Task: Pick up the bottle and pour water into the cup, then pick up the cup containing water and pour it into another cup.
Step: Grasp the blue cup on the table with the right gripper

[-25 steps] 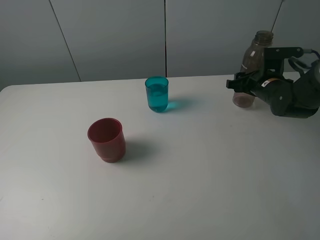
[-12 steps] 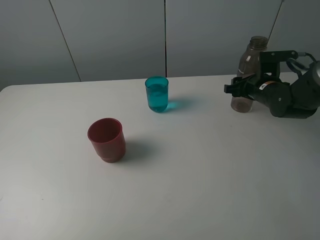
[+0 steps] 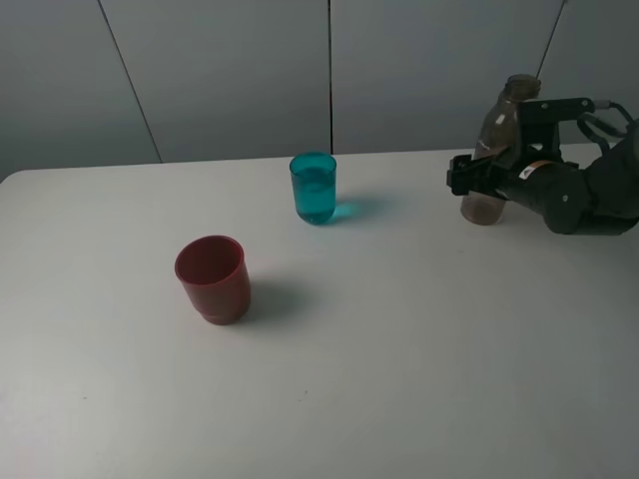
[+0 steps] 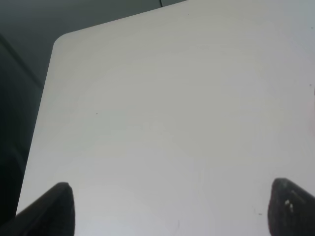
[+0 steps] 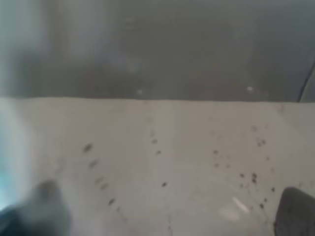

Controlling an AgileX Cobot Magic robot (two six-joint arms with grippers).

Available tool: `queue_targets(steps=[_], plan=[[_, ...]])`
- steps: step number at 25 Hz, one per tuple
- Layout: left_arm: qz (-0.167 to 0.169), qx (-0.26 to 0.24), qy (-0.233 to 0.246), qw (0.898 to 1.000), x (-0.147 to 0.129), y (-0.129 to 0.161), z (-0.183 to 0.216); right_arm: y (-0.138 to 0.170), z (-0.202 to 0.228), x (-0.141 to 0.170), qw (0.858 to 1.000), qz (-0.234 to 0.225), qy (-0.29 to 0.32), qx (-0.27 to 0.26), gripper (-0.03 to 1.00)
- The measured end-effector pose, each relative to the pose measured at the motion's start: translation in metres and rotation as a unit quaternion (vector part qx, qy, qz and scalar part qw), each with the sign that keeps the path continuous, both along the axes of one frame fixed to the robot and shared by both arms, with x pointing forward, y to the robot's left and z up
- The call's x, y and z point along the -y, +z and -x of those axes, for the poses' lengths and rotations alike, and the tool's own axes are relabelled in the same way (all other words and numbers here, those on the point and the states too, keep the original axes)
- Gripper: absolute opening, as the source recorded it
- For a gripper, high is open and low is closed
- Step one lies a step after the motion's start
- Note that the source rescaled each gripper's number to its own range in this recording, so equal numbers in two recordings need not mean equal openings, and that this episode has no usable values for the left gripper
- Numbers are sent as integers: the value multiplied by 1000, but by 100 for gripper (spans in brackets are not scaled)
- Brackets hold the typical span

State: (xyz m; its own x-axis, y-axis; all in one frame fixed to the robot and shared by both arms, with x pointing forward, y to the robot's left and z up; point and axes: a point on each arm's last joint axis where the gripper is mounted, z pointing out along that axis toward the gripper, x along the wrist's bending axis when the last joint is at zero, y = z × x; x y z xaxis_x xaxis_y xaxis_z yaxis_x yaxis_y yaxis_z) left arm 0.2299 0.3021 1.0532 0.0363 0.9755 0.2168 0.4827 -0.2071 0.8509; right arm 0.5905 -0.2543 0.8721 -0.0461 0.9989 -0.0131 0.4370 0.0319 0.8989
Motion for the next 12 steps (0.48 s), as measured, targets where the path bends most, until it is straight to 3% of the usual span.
queue_targets(steps=[9,12], plan=[[0,0,0,1000,0,0,0,27,53,7,1000,1,6,-14,100],[0,0,0,1000,0,0,0,36,72,4,999,12,45,-24,100]])
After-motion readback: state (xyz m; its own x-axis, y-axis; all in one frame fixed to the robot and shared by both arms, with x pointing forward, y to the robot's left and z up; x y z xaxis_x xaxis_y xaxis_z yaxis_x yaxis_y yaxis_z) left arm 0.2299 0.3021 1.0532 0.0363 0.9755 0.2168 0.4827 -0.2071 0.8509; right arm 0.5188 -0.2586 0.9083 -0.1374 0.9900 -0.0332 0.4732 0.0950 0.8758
